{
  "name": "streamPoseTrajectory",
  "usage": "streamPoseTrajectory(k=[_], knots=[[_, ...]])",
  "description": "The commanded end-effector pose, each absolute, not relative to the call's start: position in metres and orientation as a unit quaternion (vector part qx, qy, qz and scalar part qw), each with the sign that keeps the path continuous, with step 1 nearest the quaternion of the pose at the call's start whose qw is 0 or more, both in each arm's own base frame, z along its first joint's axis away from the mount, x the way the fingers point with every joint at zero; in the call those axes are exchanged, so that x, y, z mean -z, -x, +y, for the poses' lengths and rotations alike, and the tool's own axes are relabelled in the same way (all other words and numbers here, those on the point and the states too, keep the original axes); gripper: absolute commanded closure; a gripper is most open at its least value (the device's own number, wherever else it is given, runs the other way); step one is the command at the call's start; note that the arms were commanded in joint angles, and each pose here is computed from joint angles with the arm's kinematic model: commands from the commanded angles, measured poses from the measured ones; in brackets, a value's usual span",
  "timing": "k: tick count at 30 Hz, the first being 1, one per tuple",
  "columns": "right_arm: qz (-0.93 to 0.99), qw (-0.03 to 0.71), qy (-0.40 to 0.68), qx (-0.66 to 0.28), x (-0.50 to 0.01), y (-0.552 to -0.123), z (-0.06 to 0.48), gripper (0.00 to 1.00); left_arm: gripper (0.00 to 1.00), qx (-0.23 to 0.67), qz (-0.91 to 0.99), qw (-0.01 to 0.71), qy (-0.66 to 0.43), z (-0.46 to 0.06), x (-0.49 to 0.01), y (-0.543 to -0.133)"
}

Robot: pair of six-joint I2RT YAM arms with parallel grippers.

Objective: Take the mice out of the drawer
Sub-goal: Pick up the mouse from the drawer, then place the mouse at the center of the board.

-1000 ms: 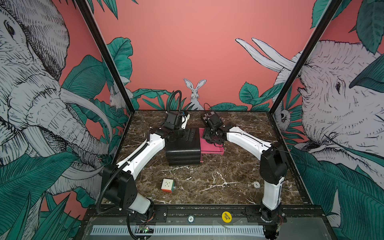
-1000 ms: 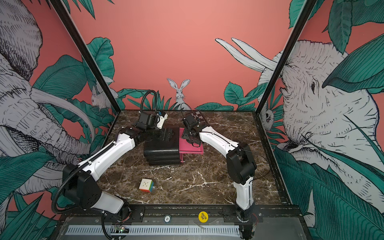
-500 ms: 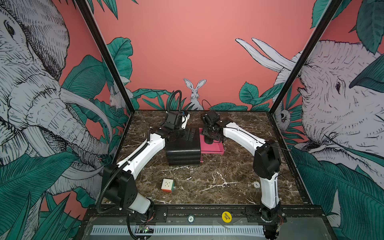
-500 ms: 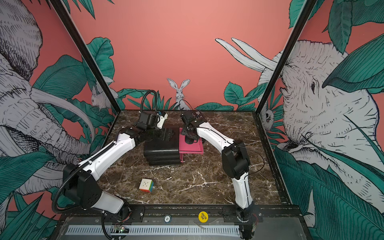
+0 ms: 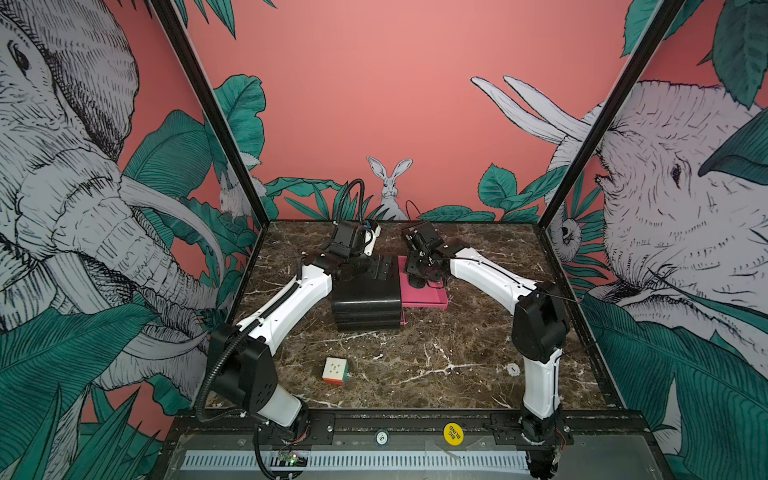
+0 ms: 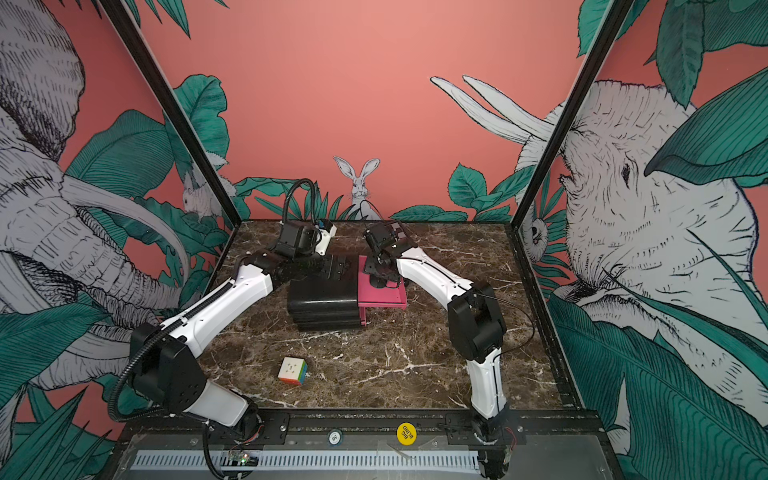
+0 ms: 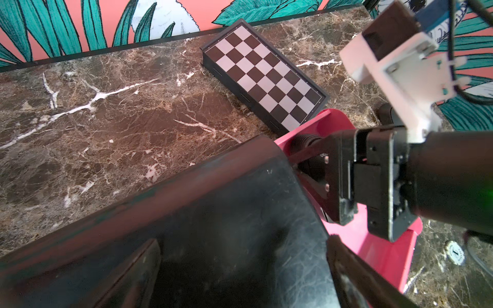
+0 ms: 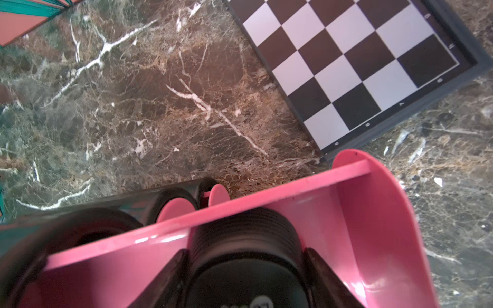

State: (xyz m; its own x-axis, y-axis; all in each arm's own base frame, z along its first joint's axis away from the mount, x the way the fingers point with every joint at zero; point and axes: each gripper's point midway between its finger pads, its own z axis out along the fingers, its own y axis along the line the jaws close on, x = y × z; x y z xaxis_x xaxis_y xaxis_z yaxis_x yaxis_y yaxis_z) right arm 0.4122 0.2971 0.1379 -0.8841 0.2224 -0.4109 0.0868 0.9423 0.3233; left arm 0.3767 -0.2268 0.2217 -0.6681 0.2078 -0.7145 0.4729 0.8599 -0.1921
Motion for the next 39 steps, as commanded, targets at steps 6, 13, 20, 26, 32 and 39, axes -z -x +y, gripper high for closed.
streamPoseTrajectory(k=[6, 13, 20, 26, 32, 39], knots=[[0.966, 0.194, -0.069, -0.159, -0.139, -0.391, 0.298, 0.47, 0.01, 0.182, 0.901, 0.353, -0.175, -0.223, -0.222, -0.378], [0.946, 0.269, -0.063, -0.168, -0.203, -0.403, 0.28, 0.5, 0.01, 0.182, 0.902, 0.354, -0.167, -0.222, -0.223, -0.378], [0.939, 0.313, -0.066, -0.129, -0.251, -0.411, 0.216, 0.5, 0.01, 0.161, 0.903, 0.36, -0.169, -0.215, -0.226, -0.38], [0.95, 0.306, -0.046, -0.047, -0.252, -0.406, 0.149, 0.48, 0.01, 0.155, 0.904, 0.362, -0.164, -0.213, -0.229, -0.381], [0.966, 0.258, -0.024, 0.023, -0.201, -0.402, 0.09, 0.47, 0.01, 0.156, 0.906, 0.362, -0.156, -0.214, -0.229, -0.385], [0.976, 0.216, -0.007, 0.03, -0.131, -0.406, 0.062, 0.46, 0.01, 0.148, 0.906, 0.369, -0.142, -0.211, -0.234, -0.389]])
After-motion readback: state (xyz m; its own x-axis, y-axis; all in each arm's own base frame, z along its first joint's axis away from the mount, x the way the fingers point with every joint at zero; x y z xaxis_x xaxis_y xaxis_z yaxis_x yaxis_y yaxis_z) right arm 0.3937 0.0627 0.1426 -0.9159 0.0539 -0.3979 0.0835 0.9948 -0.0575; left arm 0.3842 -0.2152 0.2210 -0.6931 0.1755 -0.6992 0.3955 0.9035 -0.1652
